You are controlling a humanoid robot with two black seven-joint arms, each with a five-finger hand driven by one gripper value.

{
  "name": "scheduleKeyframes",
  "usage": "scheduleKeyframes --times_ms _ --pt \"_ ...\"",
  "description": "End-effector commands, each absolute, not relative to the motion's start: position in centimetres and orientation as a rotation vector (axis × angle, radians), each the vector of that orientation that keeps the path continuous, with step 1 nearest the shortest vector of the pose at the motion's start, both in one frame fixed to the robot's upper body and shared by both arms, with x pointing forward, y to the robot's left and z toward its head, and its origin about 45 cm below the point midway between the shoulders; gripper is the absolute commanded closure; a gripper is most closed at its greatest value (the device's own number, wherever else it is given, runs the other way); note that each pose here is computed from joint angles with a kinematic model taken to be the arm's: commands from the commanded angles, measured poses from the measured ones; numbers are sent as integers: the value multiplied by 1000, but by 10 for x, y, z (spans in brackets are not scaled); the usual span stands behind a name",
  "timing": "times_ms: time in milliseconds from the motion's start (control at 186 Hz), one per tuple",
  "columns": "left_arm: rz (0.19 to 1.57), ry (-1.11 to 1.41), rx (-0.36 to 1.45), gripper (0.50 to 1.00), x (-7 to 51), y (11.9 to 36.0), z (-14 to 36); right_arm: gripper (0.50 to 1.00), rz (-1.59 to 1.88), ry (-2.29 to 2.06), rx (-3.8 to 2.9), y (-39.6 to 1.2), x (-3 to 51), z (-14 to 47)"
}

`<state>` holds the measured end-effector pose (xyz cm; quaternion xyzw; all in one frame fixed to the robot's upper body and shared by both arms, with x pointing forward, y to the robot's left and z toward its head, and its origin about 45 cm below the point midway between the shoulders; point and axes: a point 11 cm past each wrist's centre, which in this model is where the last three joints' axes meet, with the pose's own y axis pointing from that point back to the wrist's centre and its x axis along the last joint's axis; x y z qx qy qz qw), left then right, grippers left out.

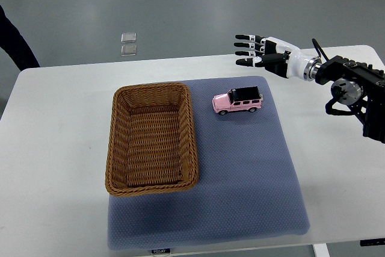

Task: Place pink car in brown basket
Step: 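Move the right hand toward the pink toy car on the mat, then lower the right hand over the pink car and close fingers around it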

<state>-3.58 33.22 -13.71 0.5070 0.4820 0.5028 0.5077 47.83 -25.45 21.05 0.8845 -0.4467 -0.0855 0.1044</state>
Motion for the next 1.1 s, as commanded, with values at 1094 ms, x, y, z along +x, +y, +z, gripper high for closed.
scheduleKeyframes --times_ms 1094 --pt "1212 1164 1222 500 -36 332 -137 591 661 -680 2102 -209 475 183"
